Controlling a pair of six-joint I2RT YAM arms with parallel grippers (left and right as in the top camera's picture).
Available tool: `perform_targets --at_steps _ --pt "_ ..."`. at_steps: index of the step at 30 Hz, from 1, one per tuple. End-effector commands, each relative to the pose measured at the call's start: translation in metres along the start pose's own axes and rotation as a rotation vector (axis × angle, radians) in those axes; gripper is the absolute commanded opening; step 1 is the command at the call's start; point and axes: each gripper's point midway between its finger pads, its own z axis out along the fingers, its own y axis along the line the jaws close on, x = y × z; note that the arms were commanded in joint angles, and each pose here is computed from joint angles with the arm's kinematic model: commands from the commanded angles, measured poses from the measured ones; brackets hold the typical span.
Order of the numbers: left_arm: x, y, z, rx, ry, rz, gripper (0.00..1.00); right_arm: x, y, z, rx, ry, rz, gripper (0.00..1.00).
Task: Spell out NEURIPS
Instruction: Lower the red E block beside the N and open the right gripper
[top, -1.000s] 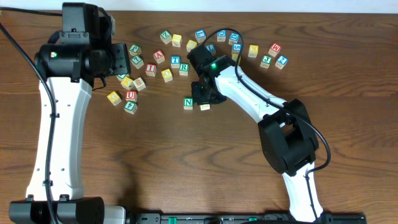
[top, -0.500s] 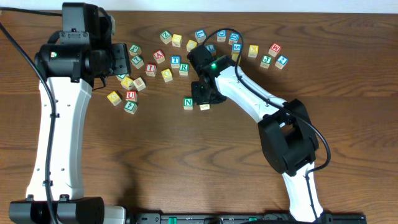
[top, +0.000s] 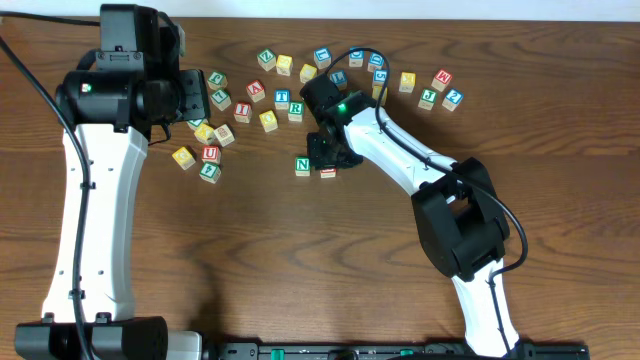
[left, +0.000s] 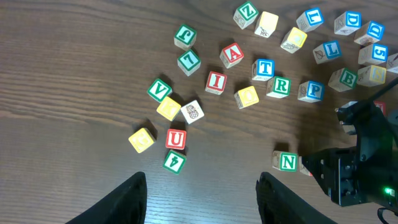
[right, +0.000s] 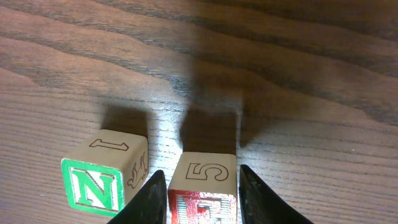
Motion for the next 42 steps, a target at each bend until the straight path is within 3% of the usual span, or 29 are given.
perform_targets --at_steps 1,9,23,42 --pt "-0.001 0.001 -0.002 -0.008 -0.005 -0.005 0.56 0.008 0.004 0.008 0.001 0.022 -0.002 0.33" --pt "-0.001 0.001 -0.002 -0.008 -0.005 -0.005 0.56 0.002 0.012 0.001 -0.05 0.017 0.004 0.34" --pt "-0.001 0.001 -0.003 -0.008 -0.006 -0.005 0.56 -0.012 -0.009 -0.063 -0.073 -0.046 0.042 0.4" --pt "-0.001 0.001 -0.003 -0.008 -0.006 -0.005 0.56 0.022 -0.042 -0.005 -0.005 0.031 0.104 0.26"
